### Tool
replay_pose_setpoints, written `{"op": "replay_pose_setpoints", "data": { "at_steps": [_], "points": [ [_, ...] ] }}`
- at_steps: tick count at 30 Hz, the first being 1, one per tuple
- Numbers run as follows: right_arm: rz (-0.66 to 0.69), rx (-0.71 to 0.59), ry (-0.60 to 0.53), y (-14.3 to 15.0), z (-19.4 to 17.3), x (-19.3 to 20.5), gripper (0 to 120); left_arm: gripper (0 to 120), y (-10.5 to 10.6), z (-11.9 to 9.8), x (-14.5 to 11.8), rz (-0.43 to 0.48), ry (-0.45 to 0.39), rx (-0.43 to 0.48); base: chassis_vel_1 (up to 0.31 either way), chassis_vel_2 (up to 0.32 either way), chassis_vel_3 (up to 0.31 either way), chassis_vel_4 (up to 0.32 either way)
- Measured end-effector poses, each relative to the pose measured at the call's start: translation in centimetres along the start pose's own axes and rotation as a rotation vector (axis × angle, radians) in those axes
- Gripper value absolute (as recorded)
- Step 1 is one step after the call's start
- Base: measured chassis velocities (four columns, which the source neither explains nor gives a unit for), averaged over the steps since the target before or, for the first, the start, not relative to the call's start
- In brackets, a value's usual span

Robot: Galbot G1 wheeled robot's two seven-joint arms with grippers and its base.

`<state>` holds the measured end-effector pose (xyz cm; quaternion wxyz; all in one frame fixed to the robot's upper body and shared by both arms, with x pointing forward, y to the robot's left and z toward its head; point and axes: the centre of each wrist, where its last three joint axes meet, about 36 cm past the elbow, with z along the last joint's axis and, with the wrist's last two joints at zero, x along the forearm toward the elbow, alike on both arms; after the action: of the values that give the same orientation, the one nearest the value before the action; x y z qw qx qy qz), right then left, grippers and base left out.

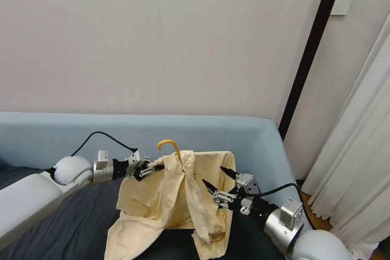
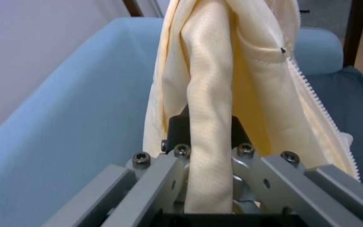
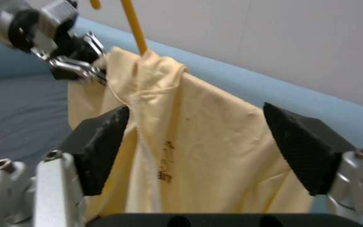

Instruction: Pick up the clothes from the sofa and hang them on the clothes hanger.

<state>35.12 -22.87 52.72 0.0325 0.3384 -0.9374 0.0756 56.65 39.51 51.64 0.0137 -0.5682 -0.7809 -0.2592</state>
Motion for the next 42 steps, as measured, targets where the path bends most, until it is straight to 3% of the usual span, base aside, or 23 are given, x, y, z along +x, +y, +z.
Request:
{"op": "replay_pose_setpoints", "data": {
  "at_steps": [4,7,16,26,37,42],
  "points": [
    [-0.008,0.052,0.035,-1.5,-0.2,0.3,98,1,0.4,-0.4,-0.1,0.03,-0.009,-0.063,0.0,0.0,0.0,0.0],
    [-0.029,0.096,0.09,-3.3,-0.3,0.5,100,1,0.3,-0.8,-0.4,0.069,-0.025,-0.107,0.0,0.0,0.0,0.0],
    [-0.109,0.114,0.217,-5.7,-1.5,0.9,100,1,-1.1,-0.9,-3.8,0.152,-0.101,-0.136,0.0,0.0,0.0,0.0],
    [-0.232,0.116,0.309,-6.0,-1.8,0.4,99,1,-1.9,-0.7,-4.4,0.208,-0.059,-0.215,0.0,0.0,0.0,0.0],
    [-0.28,0.086,0.356,-5.9,-1.2,-0.6,63,1,-3.1,-0.7,-4.9,0.209,-0.088,-0.189,0.0,0.0,0.0,0.0],
    [-0.295,0.07,0.346,-5.5,-1.5,-0.9,40,1,-3.2,-0.6,-4.7,0.205,-0.079,-0.192,0.0,0.0,0.0,0.0]
  ]
}}
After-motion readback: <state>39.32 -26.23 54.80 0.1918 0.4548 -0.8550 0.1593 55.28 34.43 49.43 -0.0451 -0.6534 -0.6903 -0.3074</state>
